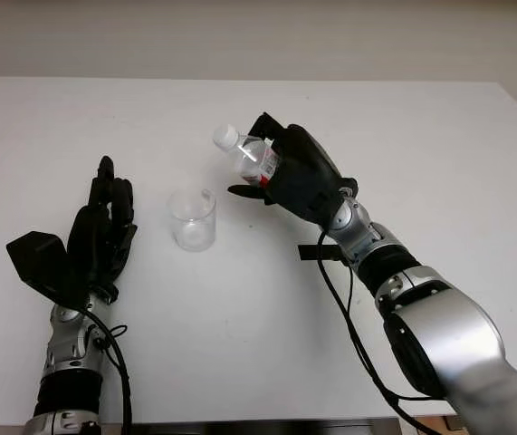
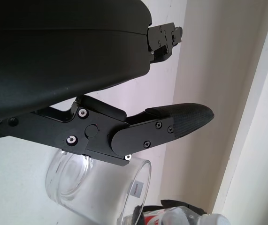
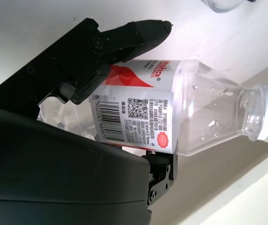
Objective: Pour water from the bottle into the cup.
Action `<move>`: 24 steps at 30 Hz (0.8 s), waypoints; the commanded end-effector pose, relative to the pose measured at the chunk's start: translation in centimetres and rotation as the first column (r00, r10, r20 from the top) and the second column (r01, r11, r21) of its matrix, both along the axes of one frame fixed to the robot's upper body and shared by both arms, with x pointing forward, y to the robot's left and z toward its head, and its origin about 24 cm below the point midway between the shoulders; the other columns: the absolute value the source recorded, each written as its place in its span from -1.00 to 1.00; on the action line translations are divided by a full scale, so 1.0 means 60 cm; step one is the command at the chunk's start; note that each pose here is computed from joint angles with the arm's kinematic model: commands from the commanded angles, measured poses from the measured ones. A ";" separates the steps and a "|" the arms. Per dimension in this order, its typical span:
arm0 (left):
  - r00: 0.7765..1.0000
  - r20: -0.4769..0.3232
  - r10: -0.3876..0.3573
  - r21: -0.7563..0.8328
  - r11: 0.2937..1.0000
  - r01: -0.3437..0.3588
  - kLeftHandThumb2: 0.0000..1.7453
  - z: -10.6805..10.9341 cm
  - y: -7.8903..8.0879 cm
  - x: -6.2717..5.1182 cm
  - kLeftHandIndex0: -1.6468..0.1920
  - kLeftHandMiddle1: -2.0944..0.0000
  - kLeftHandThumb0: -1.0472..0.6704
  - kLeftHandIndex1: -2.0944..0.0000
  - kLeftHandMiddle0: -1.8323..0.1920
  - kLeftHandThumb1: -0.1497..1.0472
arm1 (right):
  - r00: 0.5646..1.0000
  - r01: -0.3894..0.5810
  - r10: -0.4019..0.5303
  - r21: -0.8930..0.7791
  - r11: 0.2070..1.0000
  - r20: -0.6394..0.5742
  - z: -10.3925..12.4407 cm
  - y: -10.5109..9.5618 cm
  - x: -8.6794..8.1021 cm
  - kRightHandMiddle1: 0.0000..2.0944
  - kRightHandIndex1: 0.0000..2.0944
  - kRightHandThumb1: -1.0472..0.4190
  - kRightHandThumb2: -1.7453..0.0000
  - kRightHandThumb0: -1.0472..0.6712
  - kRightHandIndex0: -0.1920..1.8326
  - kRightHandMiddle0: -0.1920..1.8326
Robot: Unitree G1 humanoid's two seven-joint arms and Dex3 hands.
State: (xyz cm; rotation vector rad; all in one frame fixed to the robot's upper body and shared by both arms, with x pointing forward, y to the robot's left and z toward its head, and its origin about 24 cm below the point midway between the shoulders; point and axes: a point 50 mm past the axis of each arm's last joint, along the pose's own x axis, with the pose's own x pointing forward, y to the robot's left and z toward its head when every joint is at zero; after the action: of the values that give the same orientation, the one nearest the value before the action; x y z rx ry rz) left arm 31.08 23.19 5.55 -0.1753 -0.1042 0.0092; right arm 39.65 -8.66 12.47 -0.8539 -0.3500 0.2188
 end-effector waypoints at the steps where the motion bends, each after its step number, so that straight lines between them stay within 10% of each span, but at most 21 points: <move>1: 1.000 -0.023 -0.006 -0.014 1.000 0.005 -0.29 -0.011 -0.003 -0.002 0.97 0.95 -0.63 0.95 0.95 1.00 | 0.996 -0.016 0.017 -0.017 1.000 0.086 0.029 0.007 0.004 1.00 1.00 -1.00 0.49 -0.27 0.53 0.04; 24: 1.000 -0.022 -0.001 -0.027 1.000 0.001 -0.27 -0.019 -0.011 -0.002 0.99 0.95 -0.63 0.95 0.96 1.00 | 0.900 0.060 0.120 -0.394 0.917 0.418 0.043 0.038 -0.004 1.00 1.00 -1.00 0.60 -0.27 0.52 0.02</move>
State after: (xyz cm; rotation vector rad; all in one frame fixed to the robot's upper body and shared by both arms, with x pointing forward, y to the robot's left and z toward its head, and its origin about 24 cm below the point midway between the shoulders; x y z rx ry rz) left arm 31.18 22.94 5.46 -0.1829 -0.1186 0.0118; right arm 39.10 -6.64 13.50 -1.2930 -0.7063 0.1562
